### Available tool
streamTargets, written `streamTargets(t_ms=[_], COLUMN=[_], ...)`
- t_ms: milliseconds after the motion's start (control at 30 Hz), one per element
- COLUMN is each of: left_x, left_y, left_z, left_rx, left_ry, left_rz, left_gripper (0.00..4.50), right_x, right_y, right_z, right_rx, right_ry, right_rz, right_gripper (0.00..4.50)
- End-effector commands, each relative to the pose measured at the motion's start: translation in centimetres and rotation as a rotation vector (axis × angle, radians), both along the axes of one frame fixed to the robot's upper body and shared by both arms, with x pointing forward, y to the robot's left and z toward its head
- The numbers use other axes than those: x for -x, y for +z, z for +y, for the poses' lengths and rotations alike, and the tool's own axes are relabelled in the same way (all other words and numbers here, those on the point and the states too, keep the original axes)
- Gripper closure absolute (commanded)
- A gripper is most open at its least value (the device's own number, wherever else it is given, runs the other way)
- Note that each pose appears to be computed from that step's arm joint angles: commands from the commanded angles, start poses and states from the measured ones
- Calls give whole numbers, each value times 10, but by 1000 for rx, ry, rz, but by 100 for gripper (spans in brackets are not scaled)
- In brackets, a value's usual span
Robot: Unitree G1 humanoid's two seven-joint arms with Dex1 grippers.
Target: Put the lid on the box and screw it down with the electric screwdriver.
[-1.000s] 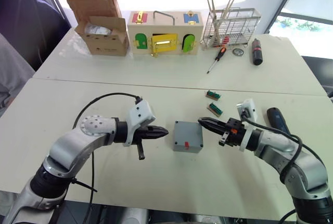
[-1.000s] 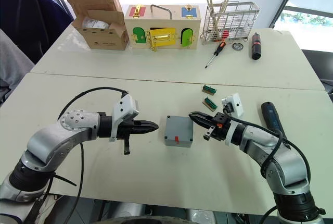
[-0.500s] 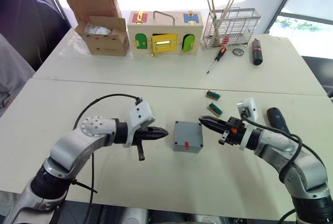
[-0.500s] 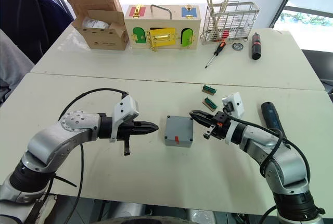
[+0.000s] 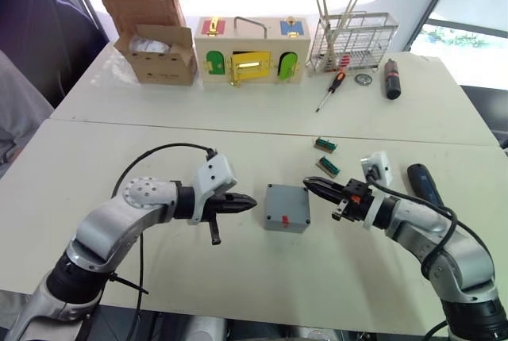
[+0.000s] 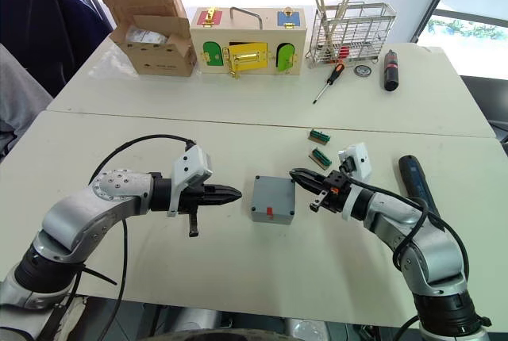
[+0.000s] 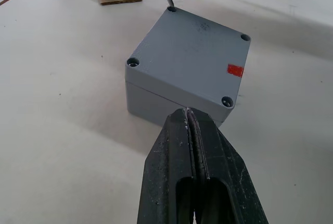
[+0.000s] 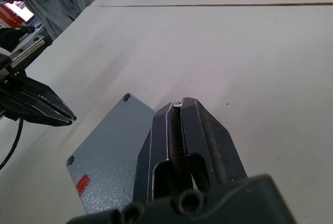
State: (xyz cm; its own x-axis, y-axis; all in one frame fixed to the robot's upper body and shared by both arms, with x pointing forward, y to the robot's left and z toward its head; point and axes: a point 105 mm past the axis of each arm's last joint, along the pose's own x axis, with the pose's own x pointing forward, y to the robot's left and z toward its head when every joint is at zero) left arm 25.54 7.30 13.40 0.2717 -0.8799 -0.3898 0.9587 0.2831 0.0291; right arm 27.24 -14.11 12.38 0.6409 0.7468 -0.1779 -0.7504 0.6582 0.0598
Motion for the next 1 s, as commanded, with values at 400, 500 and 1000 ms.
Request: streamTargets(t_ms=[400, 500, 1000], left_x=[3, 3, 1], left_y=[7, 7, 7], left_z=[-4, -4, -9], left_rx=[6, 6, 20], left_ry=[-26, -25, -44], left_rz=[-41, -42, -49], left_gripper=[450, 450, 450], right_x=[4, 6, 7], right_y=[6, 4, 27], right_z=[7, 5, 1], right_rx=[-9, 0, 34], right_ry=[25, 26, 50], right_rz=[-27, -24, -82], right_gripper=[446, 446, 28])
